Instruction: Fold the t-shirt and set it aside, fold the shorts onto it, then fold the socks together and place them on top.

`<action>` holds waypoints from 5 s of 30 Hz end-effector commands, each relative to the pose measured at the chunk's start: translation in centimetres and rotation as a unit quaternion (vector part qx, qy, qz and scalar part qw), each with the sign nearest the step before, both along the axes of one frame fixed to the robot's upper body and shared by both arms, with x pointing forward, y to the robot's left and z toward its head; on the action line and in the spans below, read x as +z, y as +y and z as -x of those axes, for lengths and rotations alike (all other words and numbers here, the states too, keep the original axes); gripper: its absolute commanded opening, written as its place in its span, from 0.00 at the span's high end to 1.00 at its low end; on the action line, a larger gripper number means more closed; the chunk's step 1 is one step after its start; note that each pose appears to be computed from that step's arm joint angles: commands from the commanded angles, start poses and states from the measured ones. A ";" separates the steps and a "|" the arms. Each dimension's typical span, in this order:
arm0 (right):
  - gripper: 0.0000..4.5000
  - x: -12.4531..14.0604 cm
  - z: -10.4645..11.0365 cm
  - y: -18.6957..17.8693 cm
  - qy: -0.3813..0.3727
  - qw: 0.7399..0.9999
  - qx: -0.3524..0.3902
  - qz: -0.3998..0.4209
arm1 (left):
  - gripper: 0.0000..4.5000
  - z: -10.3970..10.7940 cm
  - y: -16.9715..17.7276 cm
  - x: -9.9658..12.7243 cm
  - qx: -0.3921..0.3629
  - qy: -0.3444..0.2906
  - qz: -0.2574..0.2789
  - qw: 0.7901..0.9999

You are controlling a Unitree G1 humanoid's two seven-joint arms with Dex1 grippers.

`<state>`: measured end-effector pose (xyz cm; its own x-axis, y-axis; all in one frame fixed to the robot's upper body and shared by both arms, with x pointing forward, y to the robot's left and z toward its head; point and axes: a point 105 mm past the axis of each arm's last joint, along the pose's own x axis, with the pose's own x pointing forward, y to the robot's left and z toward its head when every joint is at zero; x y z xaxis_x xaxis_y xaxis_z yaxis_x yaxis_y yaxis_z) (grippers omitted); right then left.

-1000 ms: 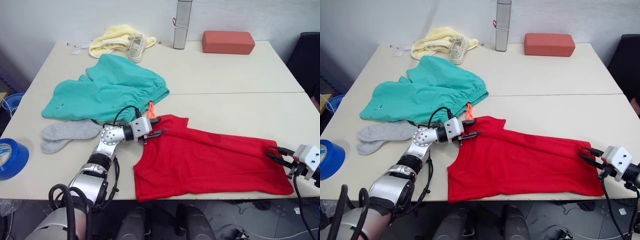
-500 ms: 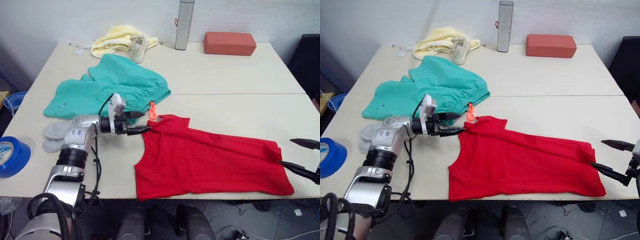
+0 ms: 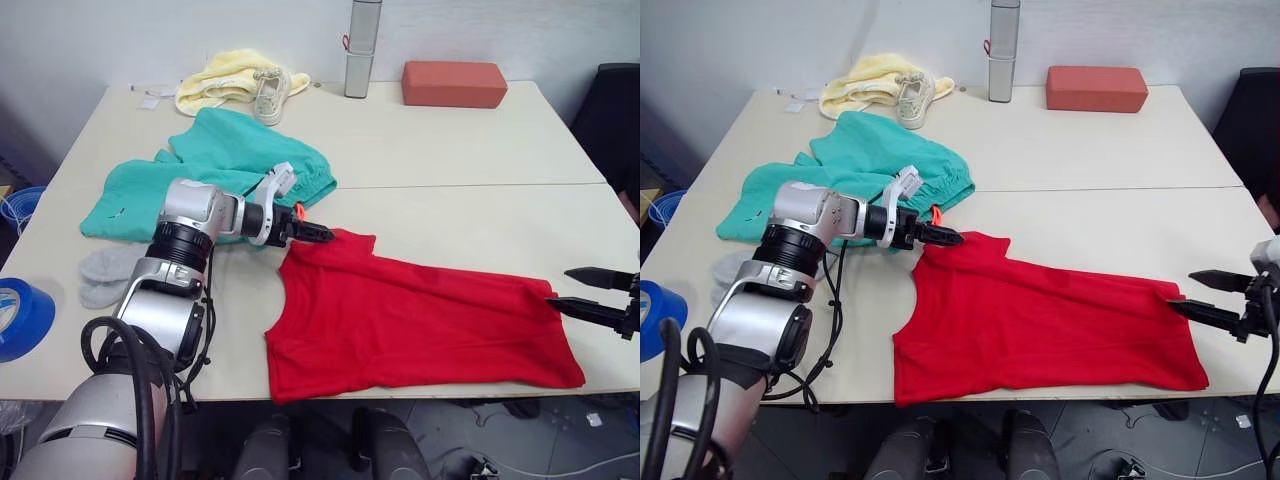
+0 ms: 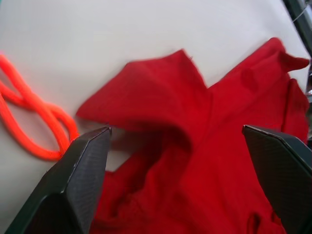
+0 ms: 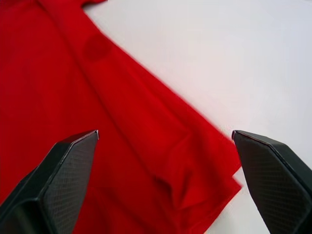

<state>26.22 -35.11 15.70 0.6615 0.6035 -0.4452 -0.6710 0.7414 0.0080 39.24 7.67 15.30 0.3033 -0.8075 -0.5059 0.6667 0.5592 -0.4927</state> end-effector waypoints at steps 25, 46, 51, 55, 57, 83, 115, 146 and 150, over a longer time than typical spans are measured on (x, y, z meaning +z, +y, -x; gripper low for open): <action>0.01 -0.7 -0.5 -0.2 -0.003 0.991 0.087 0.102 | 0.00 -3.0 -4.7 -0.2 0.092 -0.014 0.100 0.991; 0.99 -1.7 -2.4 0.5 -0.027 0.987 0.097 0.124 | 1.00 -3.8 -4.7 -0.2 0.092 -0.106 0.142 0.980; 0.99 -0.1 -3.4 0.9 -0.109 0.974 0.119 0.156 | 1.00 -3.9 -3.9 1.4 0.072 -0.180 0.182 0.964; 0.99 1.1 -4.2 1.0 -0.161 0.961 0.133 0.180 | 1.00 -3.5 -2.5 2.4 0.043 -0.268 0.183 0.945; 0.99 1.6 -4.1 1.2 -0.181 0.953 0.152 0.191 | 1.00 -3.3 -1.5 3.1 0.045 -0.301 0.191 0.933; 0.99 -2.1 -1.0 1.3 -0.237 0.890 0.255 0.295 | 1.00 4.8 1.1 -0.6 -0.182 -0.572 0.086 0.795; 0.00 1.3 0.7 1.3 -0.151 0.964 0.190 0.112 | 0.00 10.8 5.3 -2.1 -0.342 -0.436 0.104 0.826; 0.00 2.8 3.0 6.6 -0.155 0.975 0.155 0.032 | 0.20 5.4 -4.0 -2.1 -0.174 -0.256 -0.037 0.950; 0.00 2.8 3.0 6.6 -0.157 0.975 0.153 0.033 | 0.49 6.0 -4.0 -2.6 -0.188 -0.251 -0.033 0.949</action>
<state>23.37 -28.41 17.57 0.5466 0.7743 -0.3188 -0.8368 0.4912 -0.2418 33.67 4.12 12.13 0.2359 -0.8646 -0.4437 0.9555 0.2896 -0.0564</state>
